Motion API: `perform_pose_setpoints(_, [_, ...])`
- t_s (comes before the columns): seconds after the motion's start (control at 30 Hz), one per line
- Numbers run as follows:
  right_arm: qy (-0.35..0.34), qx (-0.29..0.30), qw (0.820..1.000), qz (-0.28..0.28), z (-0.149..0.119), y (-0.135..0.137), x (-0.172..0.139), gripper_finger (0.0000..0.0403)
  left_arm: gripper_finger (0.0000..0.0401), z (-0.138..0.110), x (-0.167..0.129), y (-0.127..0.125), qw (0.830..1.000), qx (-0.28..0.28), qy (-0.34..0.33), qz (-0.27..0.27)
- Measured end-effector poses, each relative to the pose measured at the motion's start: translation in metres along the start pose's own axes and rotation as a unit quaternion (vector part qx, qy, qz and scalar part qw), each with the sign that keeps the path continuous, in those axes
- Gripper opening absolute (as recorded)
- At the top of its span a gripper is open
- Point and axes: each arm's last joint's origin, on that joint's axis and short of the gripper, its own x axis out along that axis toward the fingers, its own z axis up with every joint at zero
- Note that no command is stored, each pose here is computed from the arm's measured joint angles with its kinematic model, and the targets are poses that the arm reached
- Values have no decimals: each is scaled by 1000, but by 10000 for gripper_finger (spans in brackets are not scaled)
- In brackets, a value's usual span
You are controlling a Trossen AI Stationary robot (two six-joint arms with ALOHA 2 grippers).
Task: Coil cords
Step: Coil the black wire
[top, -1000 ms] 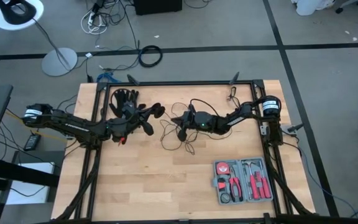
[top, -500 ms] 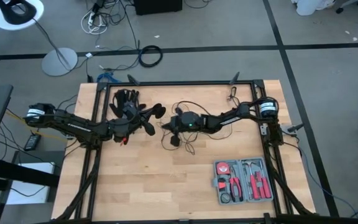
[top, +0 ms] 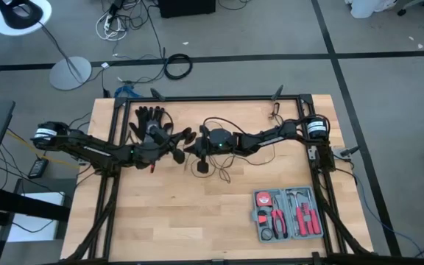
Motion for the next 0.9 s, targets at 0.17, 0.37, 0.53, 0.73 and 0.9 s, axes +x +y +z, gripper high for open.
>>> perform_pose_setpoints(0.17, [-3,5,1000,-8,4,-6,-3,0,0,-4,0,1,1000,15,20,-5])
perform_pose_setpoints(0.37, [23,7,999,-28,16,-14,-16,0,0,-5,0,1,999,18,26,-11])
perform_pose_setpoints(0.53, [72,3,994,-83,27,-25,-35,0,0,-5,0,0,999,14,28,-20])
perform_pose_setpoints(0.73, [137,7,985,-105,23,-37,-48,7,0,-1,0,-3,999,-26,15,-43])
perform_pose_setpoints(0.9, [170,52,982,-68,3,-37,-49,23,0,4,-1,-4,998,-44,-4,-53])
